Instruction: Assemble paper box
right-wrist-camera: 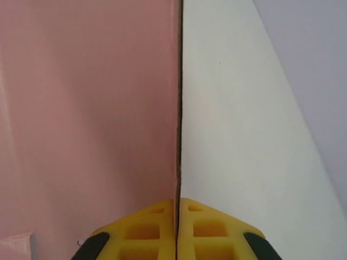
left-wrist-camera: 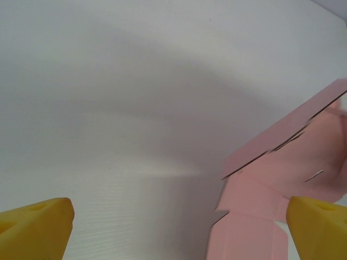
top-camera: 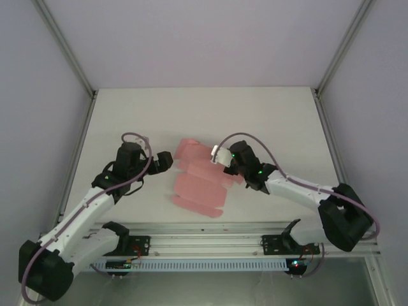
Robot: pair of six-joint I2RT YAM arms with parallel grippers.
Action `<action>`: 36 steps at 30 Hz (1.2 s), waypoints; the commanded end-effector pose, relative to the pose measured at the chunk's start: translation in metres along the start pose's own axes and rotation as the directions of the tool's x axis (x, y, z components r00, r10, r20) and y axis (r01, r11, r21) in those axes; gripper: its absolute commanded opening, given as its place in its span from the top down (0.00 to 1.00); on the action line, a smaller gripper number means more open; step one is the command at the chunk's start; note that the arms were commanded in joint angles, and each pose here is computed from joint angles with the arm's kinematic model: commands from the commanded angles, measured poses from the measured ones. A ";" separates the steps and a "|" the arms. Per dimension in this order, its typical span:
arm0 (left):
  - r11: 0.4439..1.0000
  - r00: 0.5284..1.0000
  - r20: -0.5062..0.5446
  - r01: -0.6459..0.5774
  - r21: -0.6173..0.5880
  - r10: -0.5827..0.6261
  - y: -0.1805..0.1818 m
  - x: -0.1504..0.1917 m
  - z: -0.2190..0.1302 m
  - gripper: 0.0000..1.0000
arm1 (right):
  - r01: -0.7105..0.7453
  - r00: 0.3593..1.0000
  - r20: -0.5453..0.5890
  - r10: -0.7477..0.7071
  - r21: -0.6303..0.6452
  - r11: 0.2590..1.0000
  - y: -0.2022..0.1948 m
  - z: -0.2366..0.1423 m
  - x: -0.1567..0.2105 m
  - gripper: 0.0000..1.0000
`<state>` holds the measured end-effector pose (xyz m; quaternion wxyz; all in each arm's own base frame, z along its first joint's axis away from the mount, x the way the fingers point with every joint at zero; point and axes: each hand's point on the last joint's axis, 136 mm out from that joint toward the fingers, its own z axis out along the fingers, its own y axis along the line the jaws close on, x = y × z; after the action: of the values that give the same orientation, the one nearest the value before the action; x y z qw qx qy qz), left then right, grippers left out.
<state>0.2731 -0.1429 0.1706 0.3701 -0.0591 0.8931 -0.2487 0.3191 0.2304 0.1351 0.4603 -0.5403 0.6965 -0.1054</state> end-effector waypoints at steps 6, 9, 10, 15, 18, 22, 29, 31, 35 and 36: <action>0.996 0.999 0.028 -0.048 0.074 0.046 -0.032 -0.031 0.011 0.00 | 0.216 0.976 -0.032 -0.214 0.169 0.962 -0.006 0.012 -0.008 0.96; 0.995 0.998 0.011 -0.070 0.068 0.069 -0.035 -0.035 0.025 0.00 | 0.225 0.974 -0.015 -0.226 0.187 0.956 -0.004 0.010 -0.012 0.97; 0.994 0.996 0.005 -0.085 0.069 0.085 -0.037 -0.037 0.031 0.00 | 0.226 0.974 -0.011 -0.228 0.198 0.954 -0.005 0.008 -0.014 0.97; 0.987 0.990 -0.064 -0.120 0.106 0.127 -0.048 -0.034 0.058 0.00 | 0.236 0.971 -0.020 -0.237 0.203 0.950 -0.002 0.007 -0.013 1.00; 0.981 0.982 -0.106 -0.145 0.129 0.159 -0.052 -0.026 0.072 0.01 | 0.231 0.973 -0.027 -0.231 0.211 0.950 -0.005 0.007 -0.014 1.00; 0.973 0.967 -0.152 -0.187 0.133 0.206 -0.052 -0.010 0.085 0.00 | 0.219 0.975 -0.017 -0.221 0.224 0.950 -0.008 0.005 -0.016 1.00; 0.957 0.950 -0.175 -0.227 0.180 0.258 -0.063 0.013 0.099 0.00 | 0.162 0.985 0.017 -0.170 0.214 0.963 -0.008 0.002 -0.021 1.00; 0.957 0.951 -0.175 -0.222 0.187 0.255 -0.066 0.016 0.103 0.00 | 0.143 0.988 0.029 -0.151 0.196 0.970 -0.006 0.001 -0.023 1.00; 0.953 0.947 -0.171 -0.242 0.180 0.273 -0.074 0.020 0.109 0.00 | 0.133 0.990 0.029 -0.141 0.180 0.975 -0.004 0.001 -0.022 1.00; 0.956 0.949 -0.171 -0.237 0.170 0.266 -0.073 0.020 0.109 0.00 | 0.129 0.990 0.028 -0.137 0.180 0.975 -0.003 0.001 -0.022 1.00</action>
<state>0.3312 -0.2378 0.1244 0.3093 0.0862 0.9117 -0.2562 0.3244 0.2359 0.1309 0.4808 -0.5616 0.6379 -0.2157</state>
